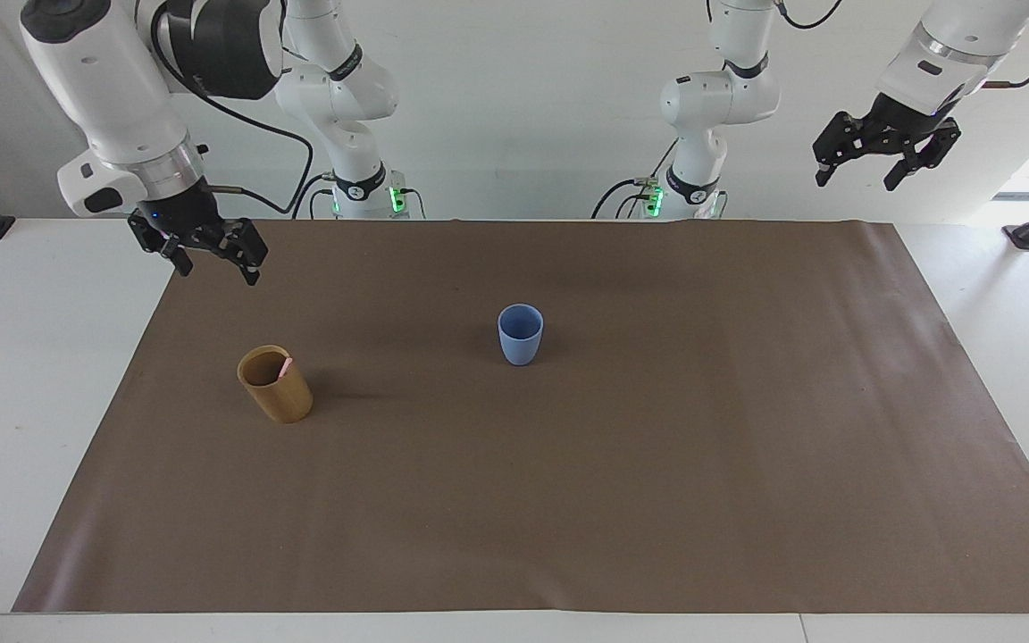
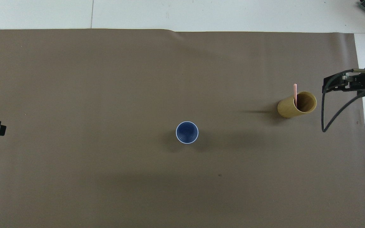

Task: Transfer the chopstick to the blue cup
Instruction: 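Reach the right gripper to the pink stick in the tan cup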

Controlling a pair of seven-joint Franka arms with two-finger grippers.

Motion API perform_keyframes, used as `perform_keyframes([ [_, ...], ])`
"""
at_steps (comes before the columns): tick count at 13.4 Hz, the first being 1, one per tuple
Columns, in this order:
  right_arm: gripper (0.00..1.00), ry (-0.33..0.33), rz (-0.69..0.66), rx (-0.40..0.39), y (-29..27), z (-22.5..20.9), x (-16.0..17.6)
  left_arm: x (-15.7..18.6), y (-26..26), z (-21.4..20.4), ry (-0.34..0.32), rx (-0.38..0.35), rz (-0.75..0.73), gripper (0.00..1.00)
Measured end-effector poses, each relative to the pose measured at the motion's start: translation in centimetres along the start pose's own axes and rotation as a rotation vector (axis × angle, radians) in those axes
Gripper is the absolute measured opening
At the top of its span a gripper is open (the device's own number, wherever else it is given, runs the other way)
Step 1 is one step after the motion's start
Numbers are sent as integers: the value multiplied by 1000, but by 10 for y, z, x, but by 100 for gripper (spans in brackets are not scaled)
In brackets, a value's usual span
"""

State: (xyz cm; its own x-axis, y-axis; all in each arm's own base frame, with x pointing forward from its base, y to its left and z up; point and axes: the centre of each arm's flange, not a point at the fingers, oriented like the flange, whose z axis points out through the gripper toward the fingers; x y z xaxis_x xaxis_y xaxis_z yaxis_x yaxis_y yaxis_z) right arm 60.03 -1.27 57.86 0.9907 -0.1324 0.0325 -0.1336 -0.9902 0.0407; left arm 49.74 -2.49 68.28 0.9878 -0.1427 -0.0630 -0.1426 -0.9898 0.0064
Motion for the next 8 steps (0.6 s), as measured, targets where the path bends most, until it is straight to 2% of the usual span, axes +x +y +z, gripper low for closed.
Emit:
perform_keyframes([
  [5,100,10,-91,-23,-55,60,28,6,8,7,-14,0,17,100],
  [6,94,13,-100,-30,-59,67,31,6,12,7,-14,1,24,100],
  [7,94,7,-111,-36,-65,73,32,6,14,7,-14,1,28,100],
  [8,88,0,-123,-41,-72,78,31,6,14,7,-14,1,29,100],
])
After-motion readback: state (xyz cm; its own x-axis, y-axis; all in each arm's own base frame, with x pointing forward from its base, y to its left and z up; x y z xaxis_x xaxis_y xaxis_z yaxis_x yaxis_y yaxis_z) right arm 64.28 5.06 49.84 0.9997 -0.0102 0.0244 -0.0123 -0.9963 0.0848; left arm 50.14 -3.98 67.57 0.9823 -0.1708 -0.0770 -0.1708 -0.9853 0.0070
